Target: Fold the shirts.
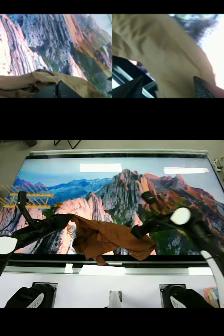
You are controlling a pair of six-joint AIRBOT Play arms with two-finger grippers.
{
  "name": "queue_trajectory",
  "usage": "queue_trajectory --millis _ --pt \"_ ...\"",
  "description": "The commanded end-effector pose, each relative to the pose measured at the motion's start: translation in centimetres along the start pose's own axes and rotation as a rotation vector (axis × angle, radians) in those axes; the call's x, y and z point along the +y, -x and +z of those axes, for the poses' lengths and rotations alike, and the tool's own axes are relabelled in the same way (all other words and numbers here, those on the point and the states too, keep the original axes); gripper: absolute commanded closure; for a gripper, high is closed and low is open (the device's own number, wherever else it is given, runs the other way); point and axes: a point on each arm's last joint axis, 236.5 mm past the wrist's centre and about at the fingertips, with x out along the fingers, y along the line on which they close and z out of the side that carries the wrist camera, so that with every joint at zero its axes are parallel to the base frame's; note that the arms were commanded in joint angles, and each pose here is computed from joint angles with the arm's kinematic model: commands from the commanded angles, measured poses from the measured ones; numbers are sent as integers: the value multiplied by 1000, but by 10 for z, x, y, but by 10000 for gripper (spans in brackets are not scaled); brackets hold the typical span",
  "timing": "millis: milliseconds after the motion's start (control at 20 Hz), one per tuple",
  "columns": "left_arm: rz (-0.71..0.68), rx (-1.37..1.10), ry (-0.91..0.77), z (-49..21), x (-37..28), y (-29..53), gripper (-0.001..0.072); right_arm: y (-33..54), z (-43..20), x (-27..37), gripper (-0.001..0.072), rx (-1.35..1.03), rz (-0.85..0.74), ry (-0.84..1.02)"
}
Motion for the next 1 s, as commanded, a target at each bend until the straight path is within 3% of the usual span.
queue_trajectory --millis 0,750,800,900,950 --pt "-3 10 2 -2 0 1 670 -67 11 61 52 25 82 78" --pt "-3 8 1 -2 -1 1 670 -137 -33 41 61 207 86 -11" --pt "-3 8 1 -2 -1 1 670 -140 -35 41 86 214 89 -26" --pt "-3 8 0 -2 -1 1 670 -142 -36 40 316 216 81 -53" --pt "-3 8 0 -2 -1 1 670 -142 -34 39 513 209 79 -56"
